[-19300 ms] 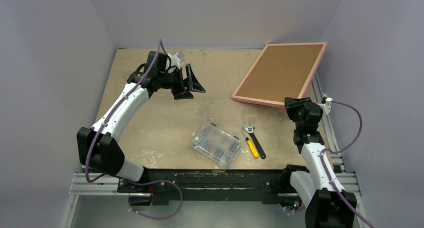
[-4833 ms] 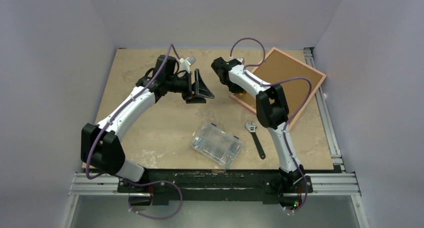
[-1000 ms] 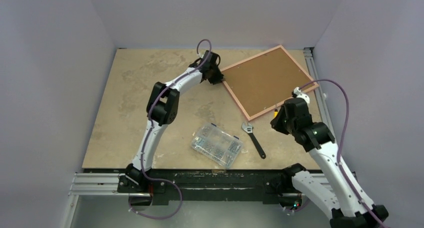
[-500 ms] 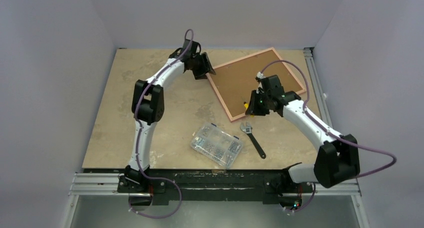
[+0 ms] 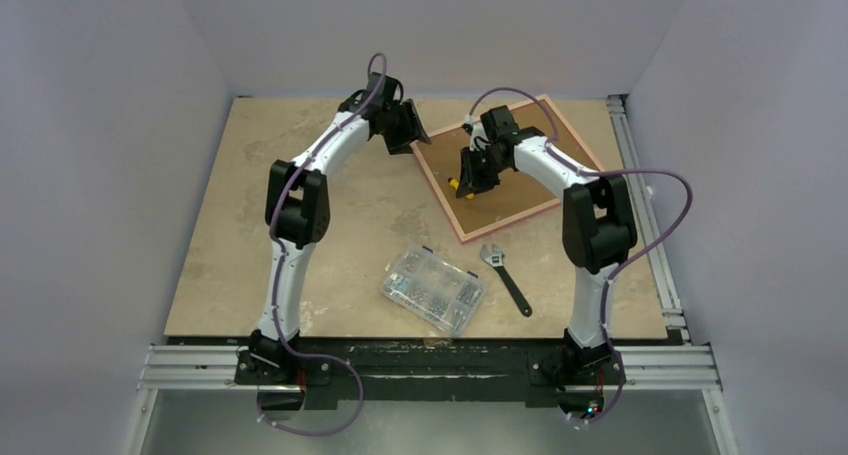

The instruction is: Take the photo out of the frame

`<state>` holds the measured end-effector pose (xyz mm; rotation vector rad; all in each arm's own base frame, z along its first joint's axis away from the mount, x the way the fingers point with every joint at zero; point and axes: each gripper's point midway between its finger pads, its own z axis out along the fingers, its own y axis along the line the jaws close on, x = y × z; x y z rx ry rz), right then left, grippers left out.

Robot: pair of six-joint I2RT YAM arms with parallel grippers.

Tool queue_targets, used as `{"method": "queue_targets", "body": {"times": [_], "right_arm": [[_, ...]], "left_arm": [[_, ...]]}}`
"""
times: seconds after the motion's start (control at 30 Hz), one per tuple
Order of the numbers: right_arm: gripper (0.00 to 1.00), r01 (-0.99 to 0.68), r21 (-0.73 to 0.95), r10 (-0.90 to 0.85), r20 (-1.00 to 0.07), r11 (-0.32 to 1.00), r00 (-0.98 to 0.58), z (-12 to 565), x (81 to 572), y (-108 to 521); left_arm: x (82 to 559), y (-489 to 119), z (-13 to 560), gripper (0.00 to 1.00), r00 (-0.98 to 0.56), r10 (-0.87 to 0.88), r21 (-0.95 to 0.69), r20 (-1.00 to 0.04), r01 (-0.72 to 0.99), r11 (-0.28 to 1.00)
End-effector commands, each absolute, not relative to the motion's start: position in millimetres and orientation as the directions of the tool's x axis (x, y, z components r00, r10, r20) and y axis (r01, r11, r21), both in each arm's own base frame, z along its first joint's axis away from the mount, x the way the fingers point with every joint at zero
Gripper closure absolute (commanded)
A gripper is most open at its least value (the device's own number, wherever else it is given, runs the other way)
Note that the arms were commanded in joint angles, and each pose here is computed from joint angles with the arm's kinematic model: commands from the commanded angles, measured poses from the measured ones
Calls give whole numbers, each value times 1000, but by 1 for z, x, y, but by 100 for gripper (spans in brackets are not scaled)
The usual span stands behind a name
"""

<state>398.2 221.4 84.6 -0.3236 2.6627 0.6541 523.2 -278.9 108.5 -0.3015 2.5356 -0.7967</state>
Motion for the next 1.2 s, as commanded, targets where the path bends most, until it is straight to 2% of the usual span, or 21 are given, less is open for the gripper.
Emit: {"method": "queue_targets", "body": {"times": [0.0, 0.13, 0.37, 0.57, 0.83, 1.07, 1.17], "right_arm": [[100, -345, 350, -193, -403, 871, -895, 88, 401, 222], [100, -346, 282, -226, -381, 895, -896, 76, 394, 220], [100, -356, 277, -237, -382, 893, -893, 71, 385, 231], [100, -331, 261, -202, -421, 907, -885, 74, 389, 239], [100, -219, 179, -94, -530, 959, -843, 72, 422, 235], [100, -170, 188, -20, -613, 967, -790, 81, 449, 245], [100, -115, 236, 62, -630, 965, -774, 87, 460, 251]], "left_arm": [[540, -275, 92, 47, -833, -447, -594, -325, -188, 782], [540, -276, 75, 53, -816, -503, -613, -286, -248, 750], [535, -279, 52, 60, -825, -520, -607, -221, -301, 736], [529, -280, 37, 74, -829, -535, -605, -162, -345, 718], [522, -278, 36, 90, -834, -529, -600, -157, -345, 722], [519, -277, 37, 95, -839, -517, -600, -169, -328, 729], [518, -275, 37, 95, -840, -515, -598, -173, -325, 732]]}}
